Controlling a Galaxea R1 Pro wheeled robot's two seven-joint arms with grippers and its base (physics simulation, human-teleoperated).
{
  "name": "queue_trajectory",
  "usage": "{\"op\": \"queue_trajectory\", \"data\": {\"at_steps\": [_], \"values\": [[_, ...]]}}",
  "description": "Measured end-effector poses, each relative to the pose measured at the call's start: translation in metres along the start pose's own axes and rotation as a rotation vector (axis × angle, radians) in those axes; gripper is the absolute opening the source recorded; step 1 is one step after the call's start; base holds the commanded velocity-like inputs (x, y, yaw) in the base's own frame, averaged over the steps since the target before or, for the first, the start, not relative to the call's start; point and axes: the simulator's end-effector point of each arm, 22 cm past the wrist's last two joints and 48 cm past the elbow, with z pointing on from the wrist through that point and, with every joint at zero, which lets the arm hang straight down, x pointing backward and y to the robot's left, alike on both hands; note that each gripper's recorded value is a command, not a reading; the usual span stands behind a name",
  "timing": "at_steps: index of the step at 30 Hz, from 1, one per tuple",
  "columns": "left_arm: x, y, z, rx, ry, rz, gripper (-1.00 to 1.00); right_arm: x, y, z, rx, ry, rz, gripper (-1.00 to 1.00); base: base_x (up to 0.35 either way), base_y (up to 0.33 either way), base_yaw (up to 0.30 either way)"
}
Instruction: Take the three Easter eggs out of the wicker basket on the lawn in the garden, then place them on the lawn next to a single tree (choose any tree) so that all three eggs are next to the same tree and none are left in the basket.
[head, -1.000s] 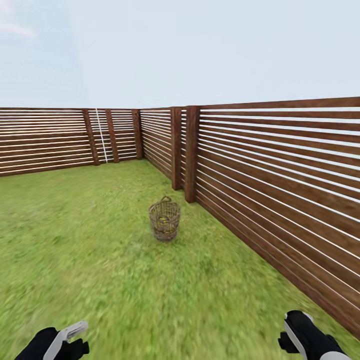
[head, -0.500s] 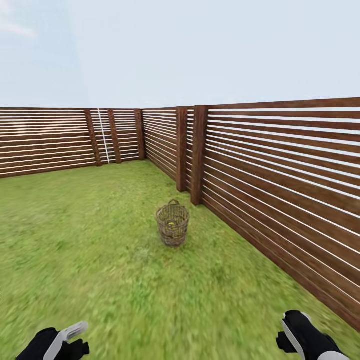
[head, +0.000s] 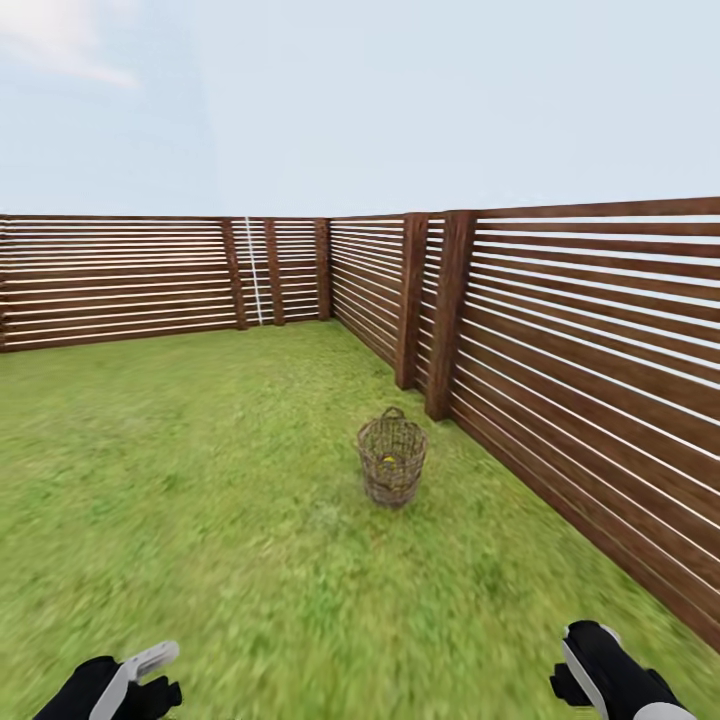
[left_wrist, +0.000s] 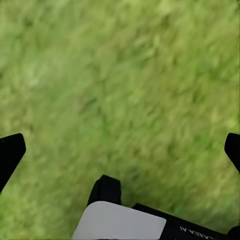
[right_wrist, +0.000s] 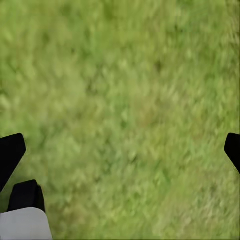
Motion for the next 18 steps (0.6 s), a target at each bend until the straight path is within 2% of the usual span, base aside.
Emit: {"op": "queue_trajectory", "data": {"at_steps": [4,18], "values": [[-0.0015,-0.0006,0.0004,-0.002,-0.011,0.001,1.0,0.0001,0.0001,-0.0002,-0.002,0.0,0.003,1.0,0.28,0.003,0.088],[-0.0013,-0.0012,0.0006,-0.002,-0.012,0.001,1.0,0.0,0.0002,-0.0002,-0.002,-0.001,0.002,1.0,0.324,0.005,0.003]]}}
